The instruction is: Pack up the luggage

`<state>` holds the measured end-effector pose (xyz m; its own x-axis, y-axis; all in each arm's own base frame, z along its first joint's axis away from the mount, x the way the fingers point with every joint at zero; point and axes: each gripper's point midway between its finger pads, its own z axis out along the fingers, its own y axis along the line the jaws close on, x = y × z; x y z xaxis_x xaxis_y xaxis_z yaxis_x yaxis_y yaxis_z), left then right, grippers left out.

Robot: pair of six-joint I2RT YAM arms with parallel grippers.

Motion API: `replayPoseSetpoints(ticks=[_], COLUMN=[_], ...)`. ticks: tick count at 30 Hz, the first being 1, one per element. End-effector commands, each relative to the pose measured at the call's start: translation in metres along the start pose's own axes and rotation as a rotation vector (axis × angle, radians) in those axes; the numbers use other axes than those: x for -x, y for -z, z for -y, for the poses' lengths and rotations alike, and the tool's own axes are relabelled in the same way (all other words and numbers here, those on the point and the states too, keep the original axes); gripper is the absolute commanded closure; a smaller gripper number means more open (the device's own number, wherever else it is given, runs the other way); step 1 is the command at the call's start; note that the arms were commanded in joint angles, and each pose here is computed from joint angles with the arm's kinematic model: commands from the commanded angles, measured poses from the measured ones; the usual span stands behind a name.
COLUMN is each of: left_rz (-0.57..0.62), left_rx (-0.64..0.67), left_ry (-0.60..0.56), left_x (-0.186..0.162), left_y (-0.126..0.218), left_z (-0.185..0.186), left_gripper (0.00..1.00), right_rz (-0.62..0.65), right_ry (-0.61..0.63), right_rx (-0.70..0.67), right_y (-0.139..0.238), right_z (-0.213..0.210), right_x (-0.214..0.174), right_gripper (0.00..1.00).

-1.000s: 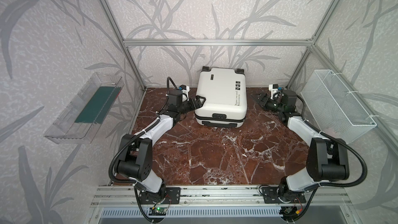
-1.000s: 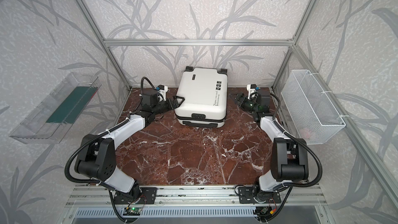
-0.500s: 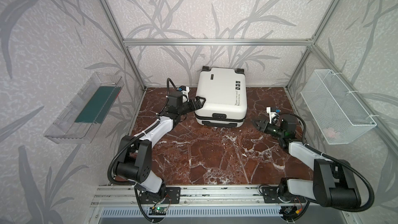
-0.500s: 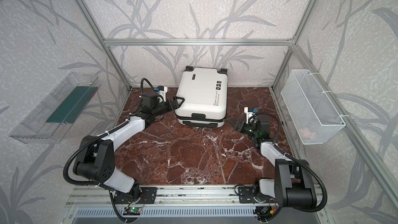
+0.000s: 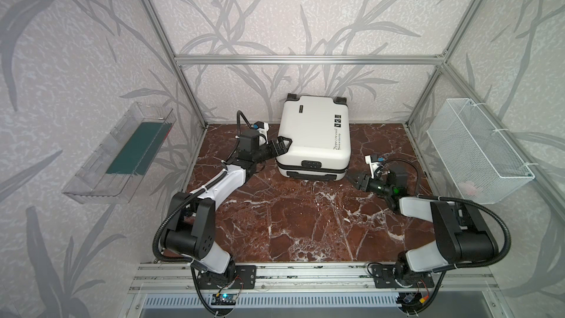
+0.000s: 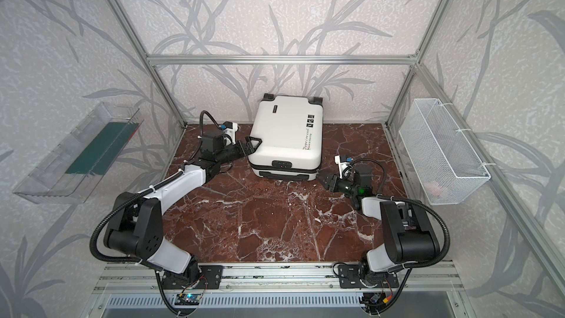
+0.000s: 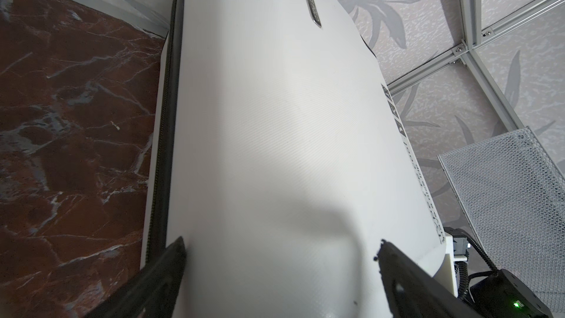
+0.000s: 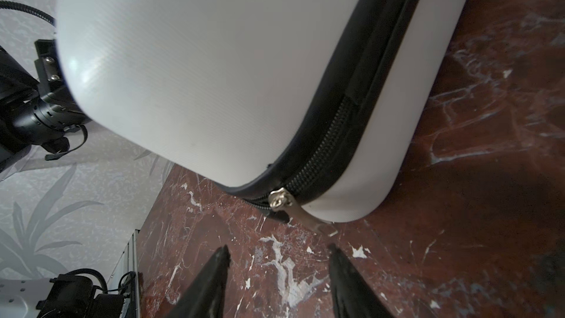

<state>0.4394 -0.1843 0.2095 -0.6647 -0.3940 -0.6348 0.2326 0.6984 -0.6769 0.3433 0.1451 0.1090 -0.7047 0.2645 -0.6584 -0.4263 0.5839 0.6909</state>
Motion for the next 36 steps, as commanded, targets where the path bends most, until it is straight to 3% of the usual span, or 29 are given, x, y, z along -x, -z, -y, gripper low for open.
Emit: replayPoseSetpoints(ticks=[1,11,23,26,31,34,36], left_rz=[-0.011,-0.022,-0.021,-0.019,-0.018,-0.018,-0.017], left_rx=[-0.066,-0.060,-0.063,-0.063,-0.066,-0.065,-0.066], left_ry=[-0.014,-0.021,-0.017,-0.019,-0.016,-0.017,-0.016], left_x=[-0.002,-0.003,-0.003,-0.003,-0.003,-0.004,-0.003], left_y=[0.001,-0.002,-0.005,-0.004,-0.005,-0.005,-0.006], left_z=[0.023,0.022,0.022,0.022,0.021,0.021,0.021], left_gripper=[0.01,0.01,0.01,0.01,0.01,0.01,0.01], right_rz=[0.058,0.044,0.010,0.001,-0.022,-0.026,-0.028], right_ry=[0.112,0.153,0.145,0.137,0.129,0.128,0.126], right_rx=[0.029,0.071,0.112,0.099,0.093,0.092,0.094], right_y=[-0.004,-0.017,-0.023,-0.023,-0.027,-0.028,-0.028], right_z=[-0.007,-0.003,-0.007,-0.005,-0.002,-0.002,-0.002], right_x=[0.023,0.028,0.022,0.019,0.016,0.015,0.014], right_gripper=[0.46,0.46,0.70,0.64,0.64,0.69,0.79])
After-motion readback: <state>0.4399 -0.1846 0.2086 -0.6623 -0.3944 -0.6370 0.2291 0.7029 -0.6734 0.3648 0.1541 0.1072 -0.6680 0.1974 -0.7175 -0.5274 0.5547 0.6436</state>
